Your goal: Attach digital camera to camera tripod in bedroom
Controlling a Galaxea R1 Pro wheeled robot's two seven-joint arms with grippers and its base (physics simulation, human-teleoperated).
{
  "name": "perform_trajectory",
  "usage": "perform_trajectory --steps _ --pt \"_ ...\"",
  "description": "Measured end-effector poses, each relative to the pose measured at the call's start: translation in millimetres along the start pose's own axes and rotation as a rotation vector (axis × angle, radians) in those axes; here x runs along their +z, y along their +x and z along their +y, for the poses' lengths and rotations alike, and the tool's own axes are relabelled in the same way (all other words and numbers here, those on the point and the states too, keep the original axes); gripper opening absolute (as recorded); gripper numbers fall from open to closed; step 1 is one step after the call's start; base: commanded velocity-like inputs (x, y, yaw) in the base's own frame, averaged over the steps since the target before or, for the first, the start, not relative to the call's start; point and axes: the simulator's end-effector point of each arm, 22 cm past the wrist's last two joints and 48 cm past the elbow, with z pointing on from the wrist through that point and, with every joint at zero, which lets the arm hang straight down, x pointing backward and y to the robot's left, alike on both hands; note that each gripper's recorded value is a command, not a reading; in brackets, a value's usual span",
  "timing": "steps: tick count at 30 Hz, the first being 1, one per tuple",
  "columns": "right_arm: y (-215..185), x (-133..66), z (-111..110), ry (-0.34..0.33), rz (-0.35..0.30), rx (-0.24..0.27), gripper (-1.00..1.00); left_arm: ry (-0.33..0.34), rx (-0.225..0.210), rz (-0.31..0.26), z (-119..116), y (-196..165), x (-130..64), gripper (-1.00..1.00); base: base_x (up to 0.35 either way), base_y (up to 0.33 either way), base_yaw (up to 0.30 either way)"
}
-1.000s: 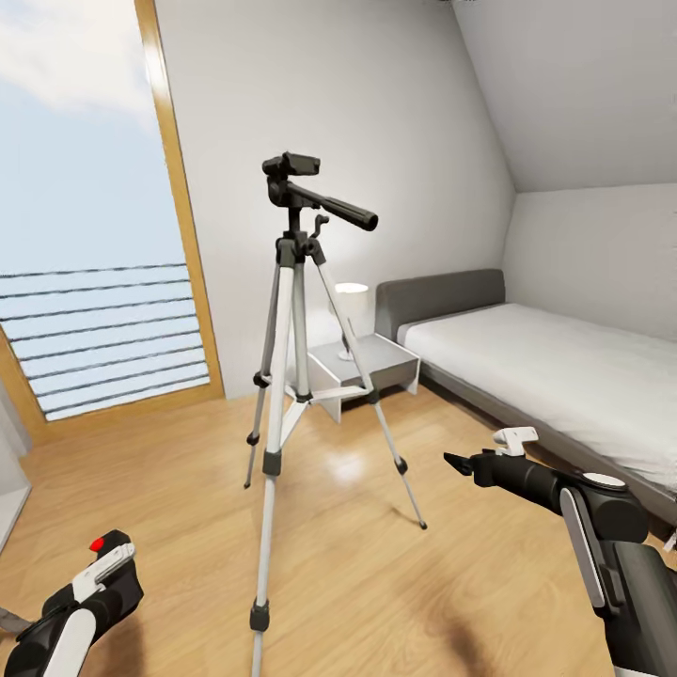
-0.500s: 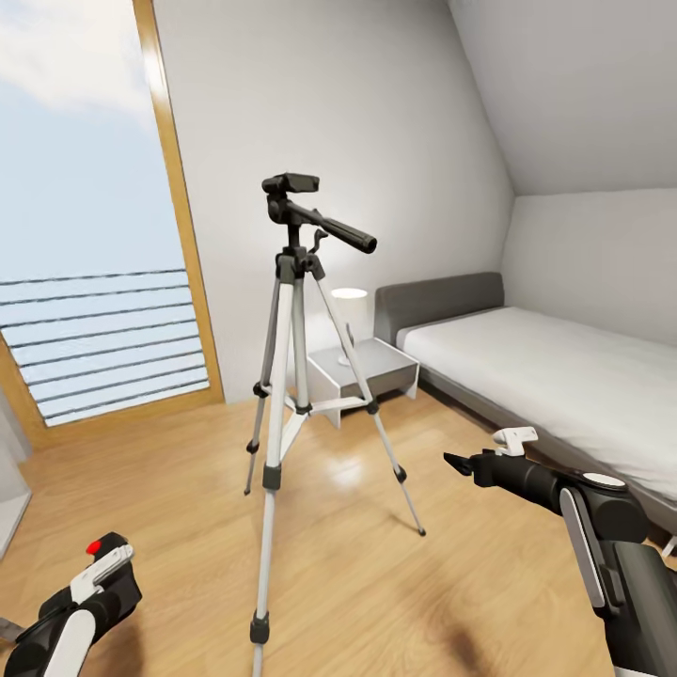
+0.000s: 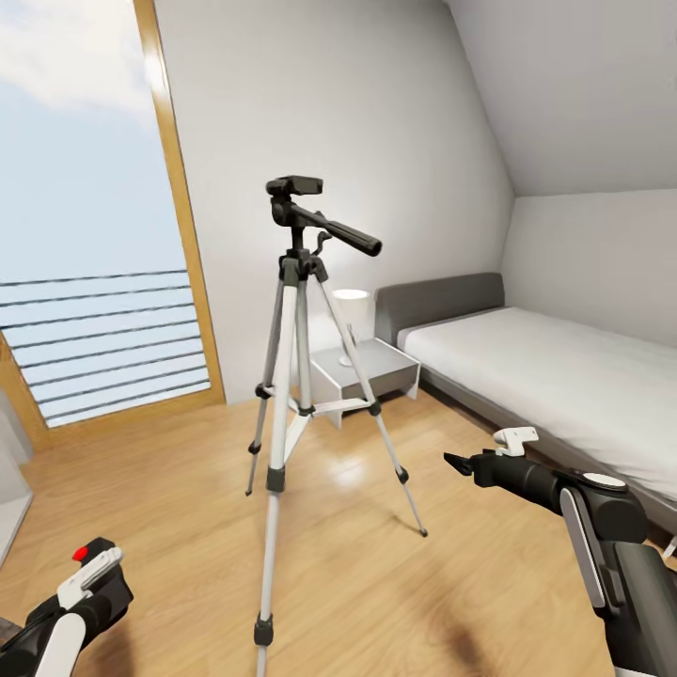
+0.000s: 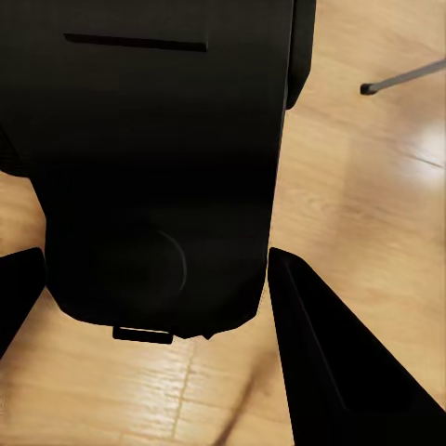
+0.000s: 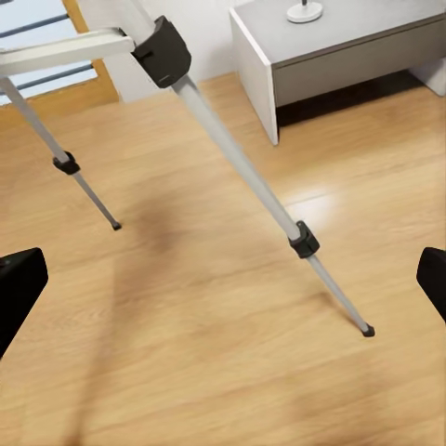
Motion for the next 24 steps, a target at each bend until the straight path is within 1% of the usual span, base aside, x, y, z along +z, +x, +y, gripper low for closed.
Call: perform_trajectory --steps 4,11,24 --pt "-0.3 0.5 1.2 -0.002 -0.002 -0.005 1.0 -0.002 0.001 0.003 0.4 1.5 0.6 -1.0 0.0 0.271 -0.126" --pt "0.0 1.0 2.3 -0.004 -0.001 -0.007 1.0 -0.002 0.001 0.005 0.8 2.2 1.0 -1.0 0.0 0.306 -0.187" --pt "-0.8 0.2 3.1 -0.005 -0.002 -0.007 1.0 -0.001 0.001 0.004 0.8 1.7 0.7 -1.0 0.001 0.32 -0.238"
